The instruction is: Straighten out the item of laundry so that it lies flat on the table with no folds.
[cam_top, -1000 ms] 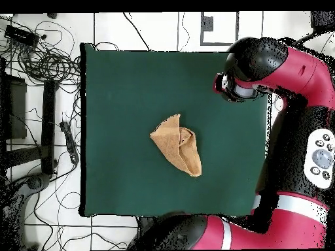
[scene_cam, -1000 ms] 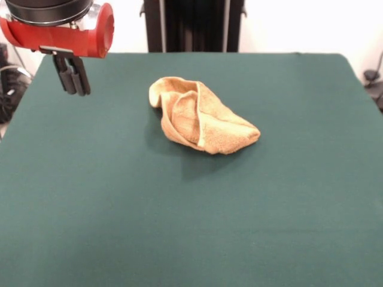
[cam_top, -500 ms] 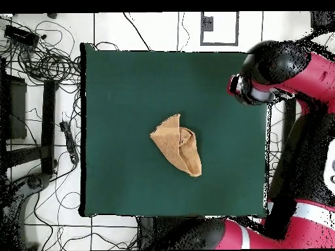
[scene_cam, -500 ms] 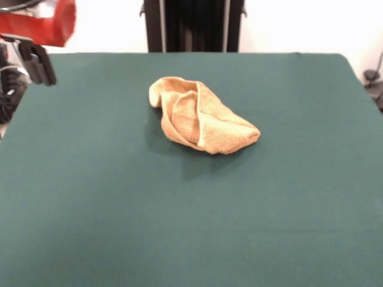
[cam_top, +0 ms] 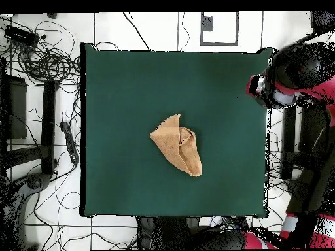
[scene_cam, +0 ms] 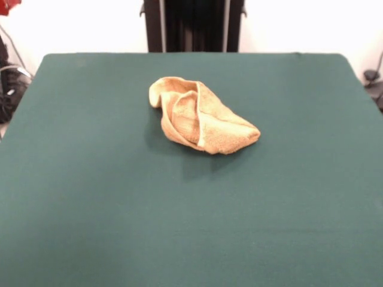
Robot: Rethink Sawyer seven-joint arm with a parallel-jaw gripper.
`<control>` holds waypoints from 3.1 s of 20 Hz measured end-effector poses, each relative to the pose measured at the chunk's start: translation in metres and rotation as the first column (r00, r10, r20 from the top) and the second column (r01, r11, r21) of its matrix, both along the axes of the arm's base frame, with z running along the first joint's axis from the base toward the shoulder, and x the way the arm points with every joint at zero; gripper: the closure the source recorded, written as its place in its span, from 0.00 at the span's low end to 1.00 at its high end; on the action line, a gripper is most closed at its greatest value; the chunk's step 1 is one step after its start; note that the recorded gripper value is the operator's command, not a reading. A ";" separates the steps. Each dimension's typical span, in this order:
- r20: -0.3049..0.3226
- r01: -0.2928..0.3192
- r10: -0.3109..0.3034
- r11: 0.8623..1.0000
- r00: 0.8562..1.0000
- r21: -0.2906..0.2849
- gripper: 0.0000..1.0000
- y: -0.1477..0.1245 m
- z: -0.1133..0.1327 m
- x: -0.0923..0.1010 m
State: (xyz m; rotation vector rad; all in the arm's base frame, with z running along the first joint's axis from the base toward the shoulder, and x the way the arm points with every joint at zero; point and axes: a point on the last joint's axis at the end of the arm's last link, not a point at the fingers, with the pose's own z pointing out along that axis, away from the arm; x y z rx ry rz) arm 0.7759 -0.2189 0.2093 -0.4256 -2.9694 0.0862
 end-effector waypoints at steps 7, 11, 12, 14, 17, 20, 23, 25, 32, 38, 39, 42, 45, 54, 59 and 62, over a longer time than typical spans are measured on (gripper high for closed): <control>0.023 -0.026 0.026 1.000 0.999 -0.011 1.00 0.020 0.021 0.006; 0.026 -0.042 0.043 0.999 0.999 -0.013 1.00 0.033 0.025 0.009; 0.027 -0.048 0.048 0.999 0.998 -0.013 1.00 0.038 0.027 0.009; 0.028 -0.056 0.056 0.998 0.998 -0.013 1.00 0.044 0.029 0.010; 0.023 -0.073 0.073 0.997 0.997 -0.011 1.00 0.059 0.028 0.012; 0.020 -0.081 0.082 0.997 0.996 -0.009 1.00 0.066 0.026 0.012; 0.014 -0.091 0.091 0.996 0.996 -0.006 1.00 0.074 0.023 0.012; 0.011 -0.095 0.095 0.995 0.995 -0.005 1.00 0.077 0.022 0.012; 0.006 -0.112 0.112 0.994 0.994 -0.002 1.00 0.091 0.020 0.013; -0.006 -0.132 0.132 0.991 0.991 0.005 1.00 0.109 0.015 0.012; -0.007 -0.135 0.135 0.991 0.991 0.006 1.00 0.112 0.014 0.012; -0.012 -0.150 0.150 0.989 0.989 0.017 1.00 0.129 0.011 0.011; -0.010 -0.159 0.159 0.987 0.987 0.020 1.00 0.137 0.008 0.011; 0.013 -0.181 0.181 0.983 0.983 0.017 1.00 0.156 0.005 0.015; 0.023 -0.194 0.193 0.981 0.981 0.019 1.00 0.168 0.005 0.017; 0.025 -0.199 0.199 0.980 0.980 0.022 1.00 0.174 0.006 0.018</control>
